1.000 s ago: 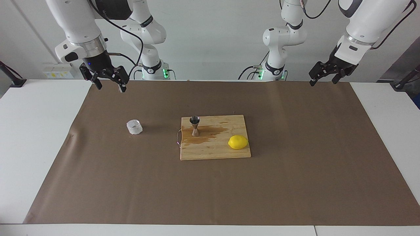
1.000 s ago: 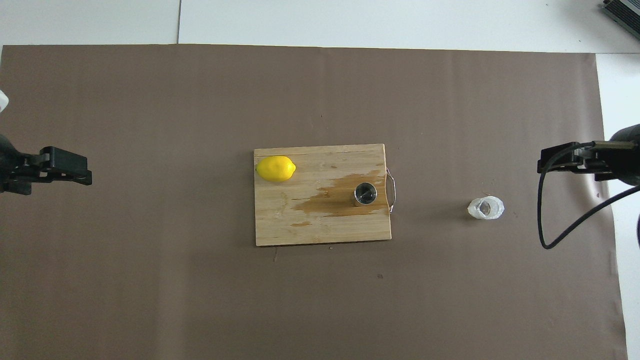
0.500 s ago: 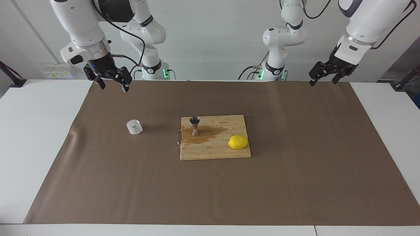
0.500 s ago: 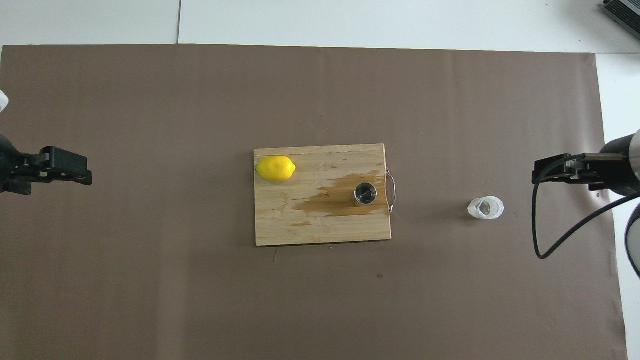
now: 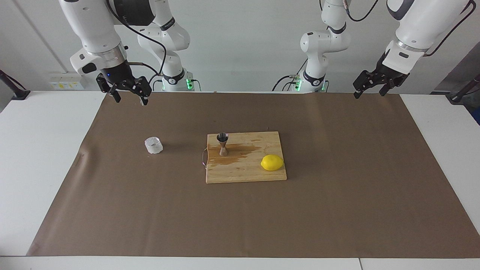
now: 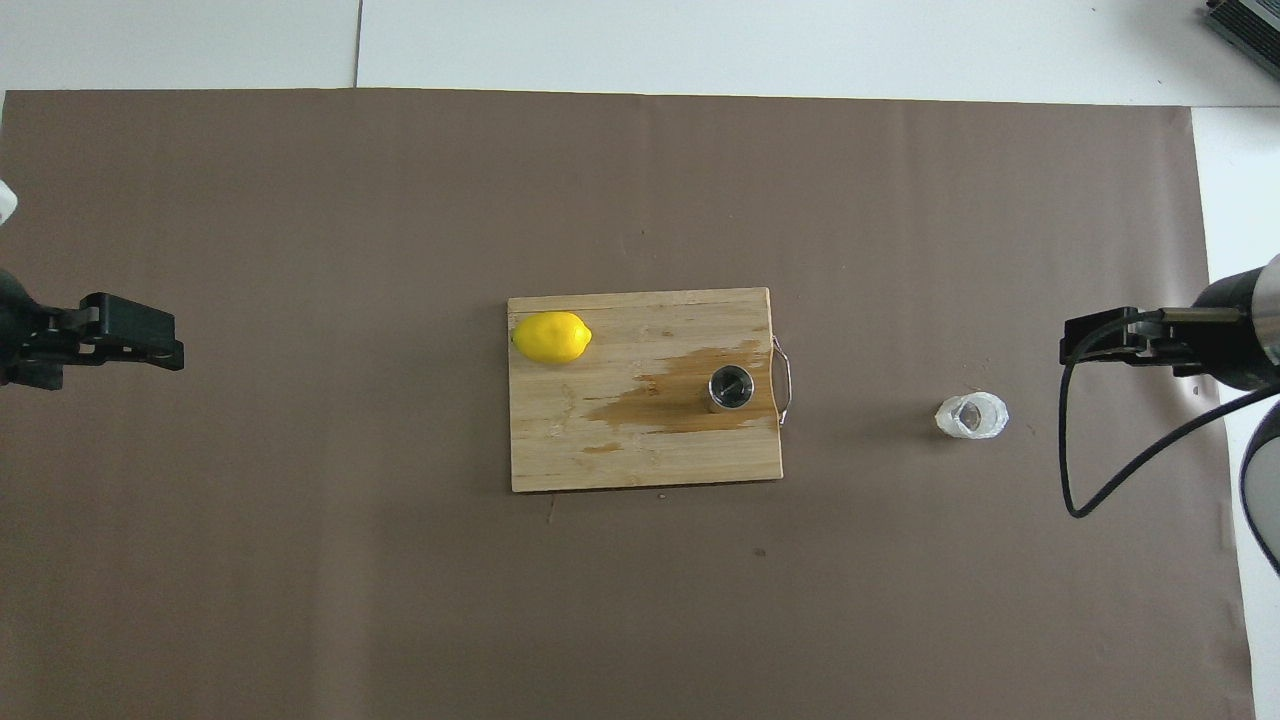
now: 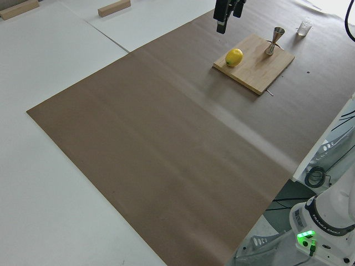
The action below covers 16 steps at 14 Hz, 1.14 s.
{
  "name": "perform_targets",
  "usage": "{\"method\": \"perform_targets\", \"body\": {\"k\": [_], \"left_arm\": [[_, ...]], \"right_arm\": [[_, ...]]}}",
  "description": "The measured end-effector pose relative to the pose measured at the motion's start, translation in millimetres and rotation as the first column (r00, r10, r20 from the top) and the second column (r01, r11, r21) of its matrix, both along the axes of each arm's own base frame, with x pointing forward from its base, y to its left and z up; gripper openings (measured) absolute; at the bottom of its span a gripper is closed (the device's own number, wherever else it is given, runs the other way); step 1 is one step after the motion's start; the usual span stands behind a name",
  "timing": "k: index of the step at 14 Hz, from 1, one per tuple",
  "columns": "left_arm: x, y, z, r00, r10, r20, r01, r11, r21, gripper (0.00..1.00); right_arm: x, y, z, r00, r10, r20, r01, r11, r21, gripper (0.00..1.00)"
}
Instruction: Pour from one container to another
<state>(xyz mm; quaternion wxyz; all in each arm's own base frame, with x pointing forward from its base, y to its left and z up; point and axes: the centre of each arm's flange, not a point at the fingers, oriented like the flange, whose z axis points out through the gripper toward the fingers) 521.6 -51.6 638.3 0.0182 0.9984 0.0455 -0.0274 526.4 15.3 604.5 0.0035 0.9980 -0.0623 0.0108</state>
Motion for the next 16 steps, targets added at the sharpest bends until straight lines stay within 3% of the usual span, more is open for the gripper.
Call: {"method": "perform_targets", "body": {"k": [7,11,16], "left_arm": [[0.0,0.0,0.0,1.0,0.0,0.0,0.0,1.0,0.0,1.0],[0.0,0.0,0.0,1.0,0.0,0.0,0.0,1.0,0.0,1.0],[0.0,0.0,0.0,1.0,0.0,0.0,0.0,1.0,0.0,1.0]], "right_arm": [[13.6,-1.1,16.7,0.999,0.001,0.032,-0.001,1.0,-0.01,1.0],[29.6,-1.3,15.9,1.0,0.0,0.005,0.0,1.0,-0.01,1.0],[27.6,-0.6,11.6,1.0,0.001,-0.029,-0.001,1.0,-0.01,1.0]]}}
